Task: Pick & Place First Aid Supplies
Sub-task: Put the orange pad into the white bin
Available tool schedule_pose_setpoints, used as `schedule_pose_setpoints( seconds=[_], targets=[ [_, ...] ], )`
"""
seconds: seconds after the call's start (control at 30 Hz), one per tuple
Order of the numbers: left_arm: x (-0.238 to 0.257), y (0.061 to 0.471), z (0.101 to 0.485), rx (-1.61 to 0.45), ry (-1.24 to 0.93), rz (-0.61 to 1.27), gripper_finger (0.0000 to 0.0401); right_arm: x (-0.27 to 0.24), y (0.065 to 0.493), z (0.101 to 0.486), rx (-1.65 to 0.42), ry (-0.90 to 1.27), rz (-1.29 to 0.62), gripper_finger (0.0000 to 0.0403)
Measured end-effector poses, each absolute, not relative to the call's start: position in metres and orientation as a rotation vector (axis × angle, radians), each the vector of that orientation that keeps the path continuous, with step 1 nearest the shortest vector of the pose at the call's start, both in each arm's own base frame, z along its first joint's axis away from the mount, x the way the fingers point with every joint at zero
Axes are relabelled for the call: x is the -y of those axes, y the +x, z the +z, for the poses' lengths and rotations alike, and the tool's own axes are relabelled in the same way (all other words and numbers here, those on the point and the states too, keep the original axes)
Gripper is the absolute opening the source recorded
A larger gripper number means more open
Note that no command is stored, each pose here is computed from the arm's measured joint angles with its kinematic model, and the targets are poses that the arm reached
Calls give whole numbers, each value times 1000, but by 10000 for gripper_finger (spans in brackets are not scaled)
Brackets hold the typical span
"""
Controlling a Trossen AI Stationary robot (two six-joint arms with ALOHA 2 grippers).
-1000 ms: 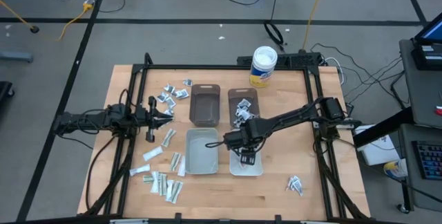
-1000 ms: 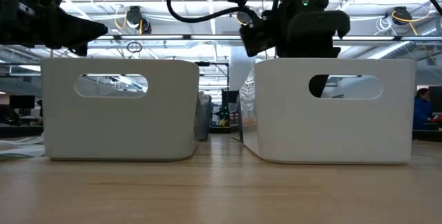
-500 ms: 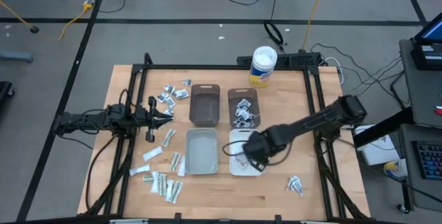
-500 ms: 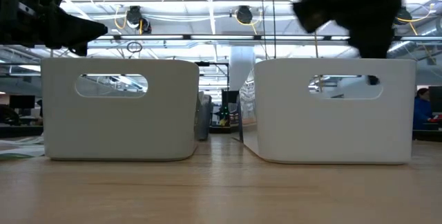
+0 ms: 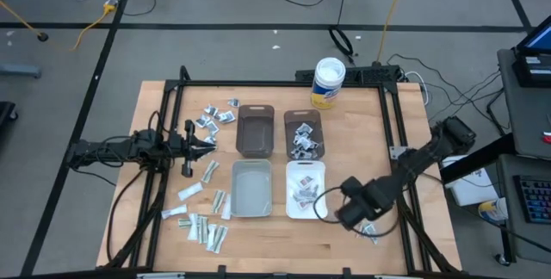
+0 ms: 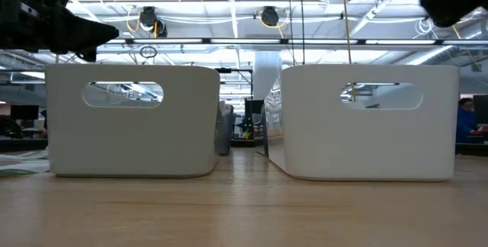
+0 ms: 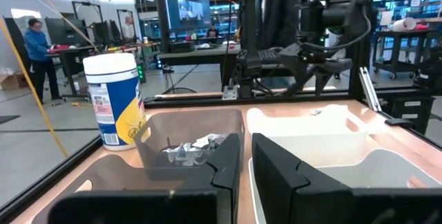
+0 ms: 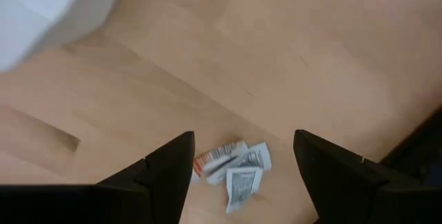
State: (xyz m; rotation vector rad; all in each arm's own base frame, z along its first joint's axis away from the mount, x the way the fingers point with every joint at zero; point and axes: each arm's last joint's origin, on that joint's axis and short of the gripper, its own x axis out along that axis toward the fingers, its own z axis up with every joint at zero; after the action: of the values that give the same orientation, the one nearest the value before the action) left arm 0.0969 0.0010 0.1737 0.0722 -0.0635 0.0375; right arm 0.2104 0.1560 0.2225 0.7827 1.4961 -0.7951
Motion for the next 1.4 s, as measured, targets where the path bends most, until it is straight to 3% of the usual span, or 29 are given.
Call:
schedule_pose_setpoints(
  seconds=[0.5, 1.2, 1.4],
  targets=[
    [-1, 97, 174, 64, 72, 38, 47, -187, 188, 218, -1481, 870, -850, 226],
    [-1, 97, 174, 64, 72, 38, 47, -197, 193, 145, -1512, 951, -786, 226],
    [-1, 97, 174, 64, 72, 37, 47, -196, 192, 144, -1511, 965, -794, 186]
  ],
)
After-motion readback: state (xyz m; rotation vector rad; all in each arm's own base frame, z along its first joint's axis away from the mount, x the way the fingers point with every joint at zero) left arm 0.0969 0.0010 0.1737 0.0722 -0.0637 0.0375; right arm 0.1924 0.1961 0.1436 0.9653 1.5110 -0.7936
